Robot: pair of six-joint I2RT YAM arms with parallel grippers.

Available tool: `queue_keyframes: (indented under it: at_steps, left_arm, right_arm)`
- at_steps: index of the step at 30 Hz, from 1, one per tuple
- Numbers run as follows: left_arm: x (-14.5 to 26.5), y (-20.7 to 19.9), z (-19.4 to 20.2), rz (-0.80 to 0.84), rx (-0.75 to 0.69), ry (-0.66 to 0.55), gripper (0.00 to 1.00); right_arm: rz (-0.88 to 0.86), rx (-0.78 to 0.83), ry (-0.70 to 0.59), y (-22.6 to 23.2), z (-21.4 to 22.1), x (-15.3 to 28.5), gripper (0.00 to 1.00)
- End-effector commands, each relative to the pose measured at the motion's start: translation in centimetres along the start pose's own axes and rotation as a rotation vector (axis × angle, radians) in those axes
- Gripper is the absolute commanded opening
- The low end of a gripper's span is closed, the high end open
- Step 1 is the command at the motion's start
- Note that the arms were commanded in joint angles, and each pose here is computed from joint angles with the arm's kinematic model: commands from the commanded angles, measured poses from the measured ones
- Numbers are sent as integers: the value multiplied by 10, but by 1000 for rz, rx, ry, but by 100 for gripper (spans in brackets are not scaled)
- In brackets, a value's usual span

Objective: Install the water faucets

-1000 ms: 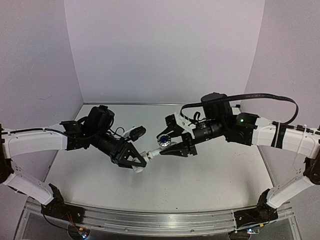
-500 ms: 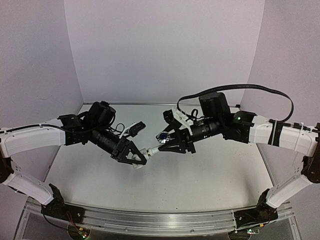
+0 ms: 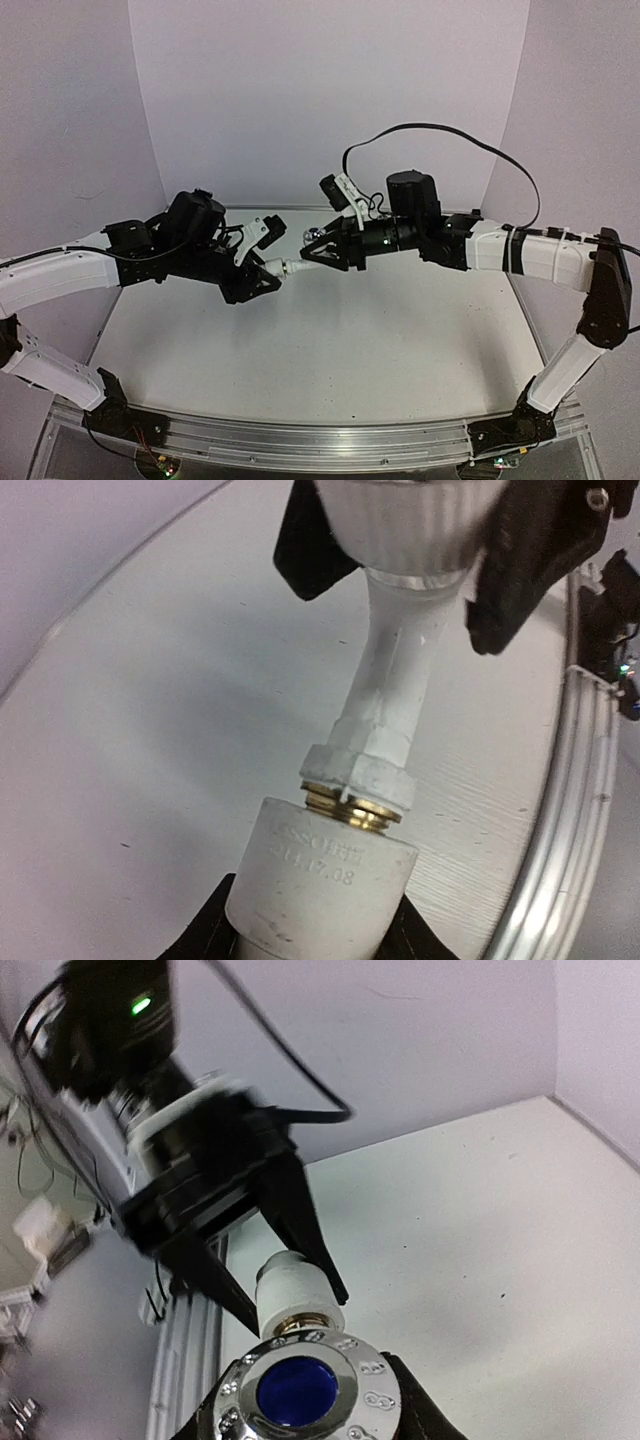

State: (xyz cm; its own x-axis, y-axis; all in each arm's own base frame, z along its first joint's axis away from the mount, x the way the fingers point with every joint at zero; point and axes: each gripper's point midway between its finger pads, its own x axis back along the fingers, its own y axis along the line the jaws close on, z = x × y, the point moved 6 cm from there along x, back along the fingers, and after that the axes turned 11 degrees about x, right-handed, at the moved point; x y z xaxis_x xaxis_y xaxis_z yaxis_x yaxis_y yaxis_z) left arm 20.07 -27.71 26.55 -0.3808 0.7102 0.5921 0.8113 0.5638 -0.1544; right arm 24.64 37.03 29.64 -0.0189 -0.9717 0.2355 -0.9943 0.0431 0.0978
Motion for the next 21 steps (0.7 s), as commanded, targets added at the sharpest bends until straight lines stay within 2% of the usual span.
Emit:
queue_keyframes:
  at_steps: [1, 3, 8, 12, 14, 15, 21]
  left_arm:
    - [35, 40, -88, -430, -339, -451, 0]
    - [34, 39, -94, -451, -422, -481, 0]
    - [19, 42, -93, -473, -512, -450, 0]
    - [12, 41, -83, -443, -516, -431, 0]
    - [13, 40, -77, -425, -495, -433, 0]
    - [14, 39, -74, -417, -484, -434, 0]
    - [35, 36, -58, -379, -343, -485, 0]
  right_arm:
    - [-123, -525, -43, 14, -34, -15, 0]
    - [-107, -706, -41, 8, -35, -16, 0]
    - [-51, -1137, -45, -11, -25, -14, 0]
    - [-2, -1275, -81, -16, -24, -8, 0]
    - [27, -1289, -104, -20, -23, -3, 4]
    - [43, -1288, -114, -23, -22, 0, 10]
    - [134, -1175, -156, -30, -14, 24, 76]
